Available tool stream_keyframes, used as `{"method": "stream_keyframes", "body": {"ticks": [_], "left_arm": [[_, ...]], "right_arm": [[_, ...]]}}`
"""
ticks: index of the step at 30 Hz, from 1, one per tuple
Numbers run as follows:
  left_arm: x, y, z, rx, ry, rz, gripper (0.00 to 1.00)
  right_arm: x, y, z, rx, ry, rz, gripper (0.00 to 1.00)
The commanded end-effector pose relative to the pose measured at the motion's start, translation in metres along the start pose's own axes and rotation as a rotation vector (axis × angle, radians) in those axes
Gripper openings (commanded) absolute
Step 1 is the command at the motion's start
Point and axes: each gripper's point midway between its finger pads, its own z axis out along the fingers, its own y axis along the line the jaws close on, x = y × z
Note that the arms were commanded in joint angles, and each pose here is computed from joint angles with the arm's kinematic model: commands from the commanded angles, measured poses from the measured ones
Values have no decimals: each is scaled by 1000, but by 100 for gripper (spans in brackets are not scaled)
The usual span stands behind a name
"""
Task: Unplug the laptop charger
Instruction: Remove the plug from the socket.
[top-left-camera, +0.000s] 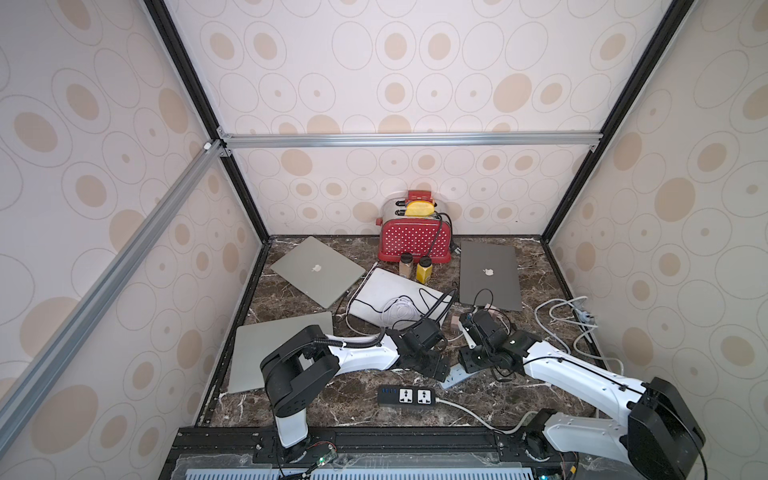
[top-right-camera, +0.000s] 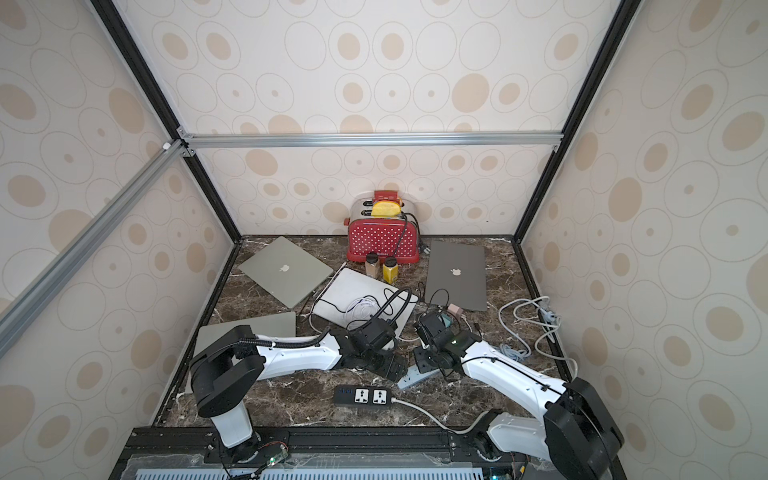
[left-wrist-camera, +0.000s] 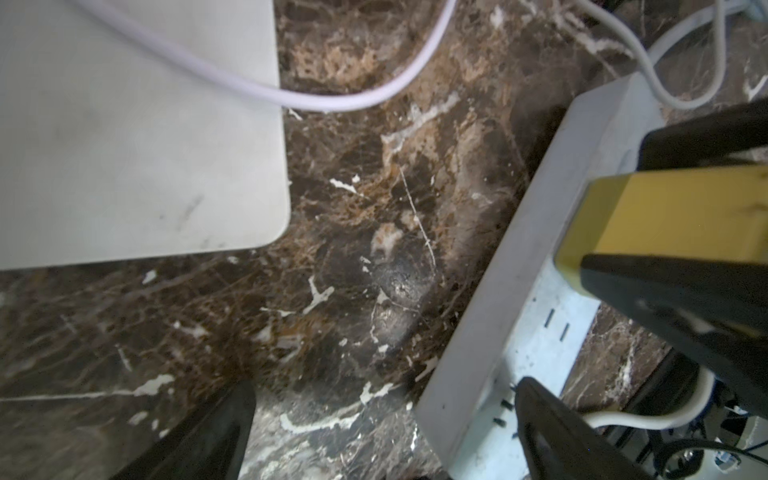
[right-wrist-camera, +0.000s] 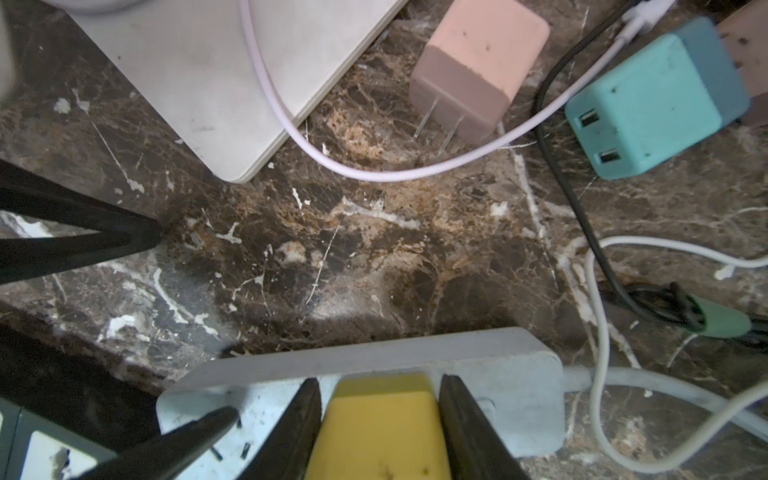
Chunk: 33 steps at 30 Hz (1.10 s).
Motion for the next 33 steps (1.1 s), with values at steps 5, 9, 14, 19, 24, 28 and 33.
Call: {"method": "stream_keyframes", "body": {"ticks": [5, 9, 14, 19, 24, 28, 33], "left_arm": [[96, 69, 20, -270, 312, -72, 99], [101, 75, 18, -327, 338, -80, 99], [105, 79, 22, -355, 366, -97, 99], [112, 71, 35, -314, 406, -149, 99], [111, 71, 37, -321, 406, -160, 99], [113, 73, 37, -326, 407, -167, 99], [112, 73, 38, -329, 405, -169, 99]], "right_arm": [[-8, -1, -3, 8, -57, 40, 0], [-13, 0, -2, 6, -75, 55, 0], [-20, 7, -4, -32, -97, 67, 0], [-29, 14, -17, -77, -142, 88, 0], [-29, 8, -25, -60, -166, 112, 0], [-31, 6, -32, -61, -188, 137, 0], [-24, 6, -29, -50, -137, 137, 0]]}}
